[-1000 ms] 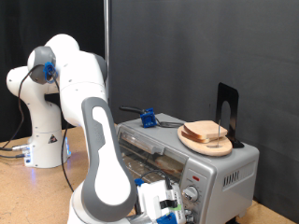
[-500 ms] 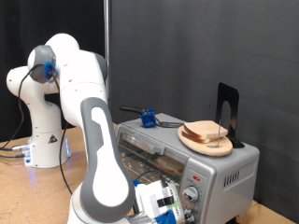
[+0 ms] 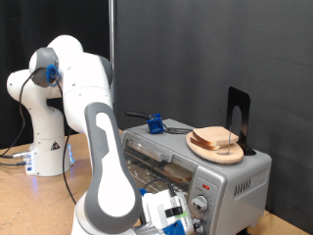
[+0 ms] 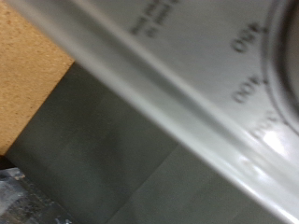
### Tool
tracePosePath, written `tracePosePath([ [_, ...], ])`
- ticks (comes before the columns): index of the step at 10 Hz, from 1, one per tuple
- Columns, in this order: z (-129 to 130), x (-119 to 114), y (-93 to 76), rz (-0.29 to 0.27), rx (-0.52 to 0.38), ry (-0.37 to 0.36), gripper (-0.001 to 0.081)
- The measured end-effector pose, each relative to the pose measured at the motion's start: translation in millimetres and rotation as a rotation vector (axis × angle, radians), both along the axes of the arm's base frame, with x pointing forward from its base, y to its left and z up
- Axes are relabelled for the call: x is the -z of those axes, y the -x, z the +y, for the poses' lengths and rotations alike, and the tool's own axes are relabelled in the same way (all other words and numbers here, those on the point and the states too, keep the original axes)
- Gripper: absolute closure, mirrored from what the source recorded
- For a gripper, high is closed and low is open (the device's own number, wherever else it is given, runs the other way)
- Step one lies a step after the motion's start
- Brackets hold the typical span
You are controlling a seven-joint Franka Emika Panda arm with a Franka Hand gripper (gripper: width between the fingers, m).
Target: Make a piece of toast with the oven
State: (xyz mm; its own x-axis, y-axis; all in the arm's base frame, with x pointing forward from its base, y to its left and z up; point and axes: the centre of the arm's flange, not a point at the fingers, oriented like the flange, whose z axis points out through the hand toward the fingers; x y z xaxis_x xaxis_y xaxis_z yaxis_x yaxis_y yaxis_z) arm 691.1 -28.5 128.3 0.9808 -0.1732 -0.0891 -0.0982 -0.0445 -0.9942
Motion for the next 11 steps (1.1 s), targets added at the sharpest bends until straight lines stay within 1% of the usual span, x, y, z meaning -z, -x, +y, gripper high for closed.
tracePosePath([
  [1, -0.7, 2.8, -0.1, 0.01, 0.008, 0.007, 0.0604],
  [2, -1.5, 5.9, 0.3, 0.019, 0.013, 0.012, 0.0467],
  [3, -2.1, 8.9, 1.0, 0.033, 0.017, 0.013, 0.0282],
  [4, -2.6, 12.1, 1.9, 0.062, 0.02, 0.009, 0.0282],
  [5, -2.8, 16.1, 2.6, 0.09, 0.026, -0.002, 0.0104],
  [6, 0.5, 19.9, 4.6, 0.12, 0.021, -0.034, 0.0104],
  [7, 3.9, 24.3, 7.0, 0.155, 0.015, -0.068, 0.0017],
  [8, 4.9, 27.6, 8.9, 0.182, 0.006, -0.096, 0.0003],
  [9, 5.9, 29.2, 8.8, 0.198, 0.0, -0.114, 0.0003],
  [11, 6.3, 29.5, 8.8, 0.199, -0.002, -0.119, -0.0002],
])
